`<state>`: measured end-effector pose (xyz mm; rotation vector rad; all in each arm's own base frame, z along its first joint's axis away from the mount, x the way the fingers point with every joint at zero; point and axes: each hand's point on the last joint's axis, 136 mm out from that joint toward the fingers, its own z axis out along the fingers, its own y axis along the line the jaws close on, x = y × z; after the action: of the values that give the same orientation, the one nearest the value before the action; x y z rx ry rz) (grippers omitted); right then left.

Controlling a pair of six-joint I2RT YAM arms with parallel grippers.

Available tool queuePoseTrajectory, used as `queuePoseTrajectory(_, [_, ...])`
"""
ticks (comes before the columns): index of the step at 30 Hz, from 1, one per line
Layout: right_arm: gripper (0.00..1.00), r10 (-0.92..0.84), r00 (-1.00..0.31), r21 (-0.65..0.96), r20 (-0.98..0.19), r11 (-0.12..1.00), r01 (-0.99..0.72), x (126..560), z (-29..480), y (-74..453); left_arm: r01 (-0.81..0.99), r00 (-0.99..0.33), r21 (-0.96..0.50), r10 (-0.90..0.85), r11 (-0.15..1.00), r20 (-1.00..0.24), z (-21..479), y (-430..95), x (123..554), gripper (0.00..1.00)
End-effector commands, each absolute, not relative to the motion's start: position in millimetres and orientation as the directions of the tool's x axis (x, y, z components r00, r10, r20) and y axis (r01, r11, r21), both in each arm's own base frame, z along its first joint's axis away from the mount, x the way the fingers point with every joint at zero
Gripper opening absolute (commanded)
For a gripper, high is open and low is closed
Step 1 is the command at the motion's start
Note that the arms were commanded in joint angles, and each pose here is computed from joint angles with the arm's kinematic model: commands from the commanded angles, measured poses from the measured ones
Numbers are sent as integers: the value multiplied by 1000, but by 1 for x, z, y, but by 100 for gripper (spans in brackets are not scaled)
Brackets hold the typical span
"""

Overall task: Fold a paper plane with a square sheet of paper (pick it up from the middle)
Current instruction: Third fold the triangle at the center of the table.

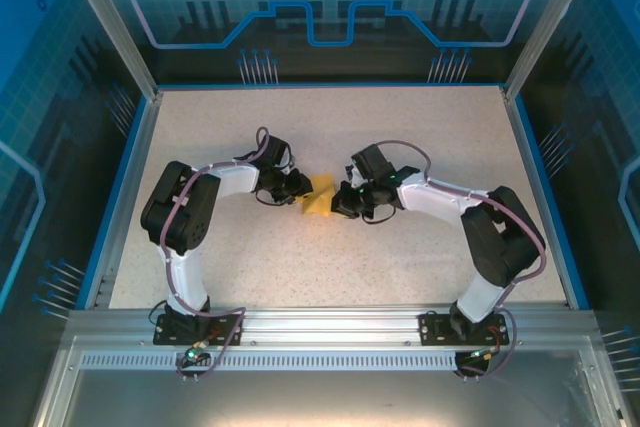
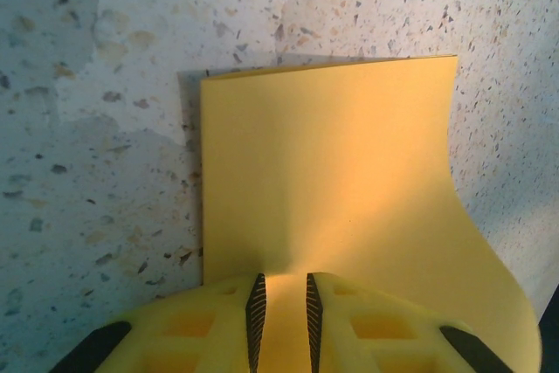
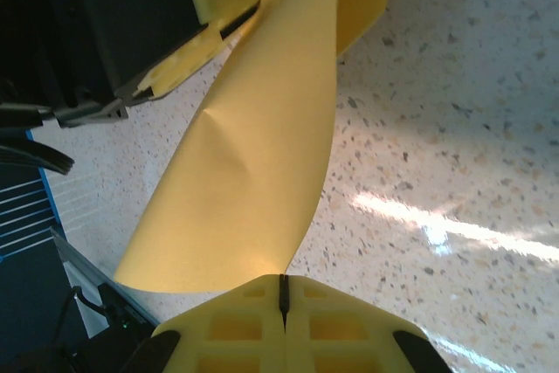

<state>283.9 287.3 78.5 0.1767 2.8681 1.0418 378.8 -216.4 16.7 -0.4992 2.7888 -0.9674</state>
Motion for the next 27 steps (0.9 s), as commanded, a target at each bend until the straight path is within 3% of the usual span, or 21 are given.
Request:
queuePoseTrajectory(1, [3,111,-994,632,-8,771,81,265,83,282,-285,-938,-549,-348,786,-10,-5,-205,367,25])
queuePoseTrajectory(21, [4,116,-991,481,70,866,135,248,67,255,-177,-958,-632,-279,754,-64,38,-231,358,33])
queuePoseTrajectory(27, [4,104,-992,479,75,869,128,258,63,266,-196,-959,-617,-281,762,-42,25,-230,355,32])
